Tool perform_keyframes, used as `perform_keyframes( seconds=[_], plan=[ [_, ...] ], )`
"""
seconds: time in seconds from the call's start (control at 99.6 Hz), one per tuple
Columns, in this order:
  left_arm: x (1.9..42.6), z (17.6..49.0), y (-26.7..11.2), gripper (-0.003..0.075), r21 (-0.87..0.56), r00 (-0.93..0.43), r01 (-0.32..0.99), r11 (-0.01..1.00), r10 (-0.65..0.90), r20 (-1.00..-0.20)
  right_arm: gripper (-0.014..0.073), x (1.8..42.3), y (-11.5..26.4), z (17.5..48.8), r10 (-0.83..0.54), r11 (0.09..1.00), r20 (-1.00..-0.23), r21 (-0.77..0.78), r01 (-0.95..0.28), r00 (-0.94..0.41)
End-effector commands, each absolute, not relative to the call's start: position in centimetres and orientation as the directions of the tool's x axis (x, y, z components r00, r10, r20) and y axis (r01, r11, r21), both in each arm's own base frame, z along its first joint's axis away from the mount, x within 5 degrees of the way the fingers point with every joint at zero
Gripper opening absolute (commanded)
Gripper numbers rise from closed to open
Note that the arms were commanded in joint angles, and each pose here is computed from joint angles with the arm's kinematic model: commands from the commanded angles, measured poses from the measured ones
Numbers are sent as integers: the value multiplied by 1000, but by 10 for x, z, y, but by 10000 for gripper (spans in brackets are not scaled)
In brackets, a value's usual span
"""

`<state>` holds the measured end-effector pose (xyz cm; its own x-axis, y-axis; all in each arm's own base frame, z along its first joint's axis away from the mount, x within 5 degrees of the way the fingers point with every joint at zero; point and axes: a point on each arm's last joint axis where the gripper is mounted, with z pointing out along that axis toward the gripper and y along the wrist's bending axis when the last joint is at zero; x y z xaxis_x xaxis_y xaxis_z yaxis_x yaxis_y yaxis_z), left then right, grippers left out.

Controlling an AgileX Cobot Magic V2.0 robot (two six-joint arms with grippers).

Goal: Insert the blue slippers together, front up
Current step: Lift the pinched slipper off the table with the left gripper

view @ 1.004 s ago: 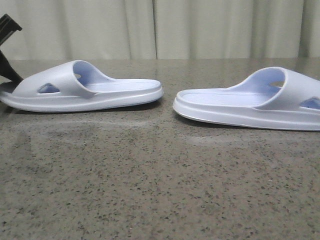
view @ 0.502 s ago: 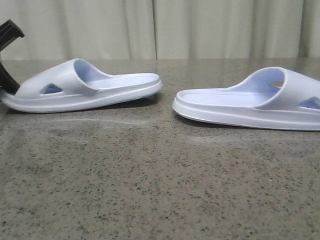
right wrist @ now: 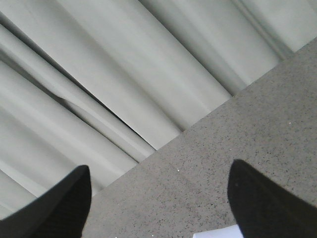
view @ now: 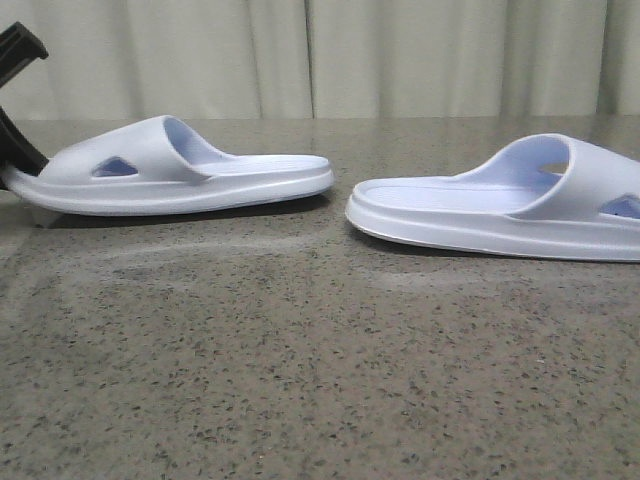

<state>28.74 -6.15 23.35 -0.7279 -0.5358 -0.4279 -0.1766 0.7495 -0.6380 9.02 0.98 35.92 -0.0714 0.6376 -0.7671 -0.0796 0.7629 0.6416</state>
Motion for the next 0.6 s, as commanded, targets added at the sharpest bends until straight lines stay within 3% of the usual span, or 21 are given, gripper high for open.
perform_keyframes(
  seconds=[0.0,0.201,0.592],
  plan=[
    [281,257,-66,17,-671,-713,-106,734,-527,-464,498,90,6,375,644,762,-764,639,-100,23],
    [266,279,-69,17,-707,-712,-40,706,-517,-475,498,90,5,376,645,762,-764,639,-100,28],
    [229,328,-68,17,-728,-632,108,677,-518,-576,498,95,5,374,645,762,-764,642,-89,16]
  ],
)
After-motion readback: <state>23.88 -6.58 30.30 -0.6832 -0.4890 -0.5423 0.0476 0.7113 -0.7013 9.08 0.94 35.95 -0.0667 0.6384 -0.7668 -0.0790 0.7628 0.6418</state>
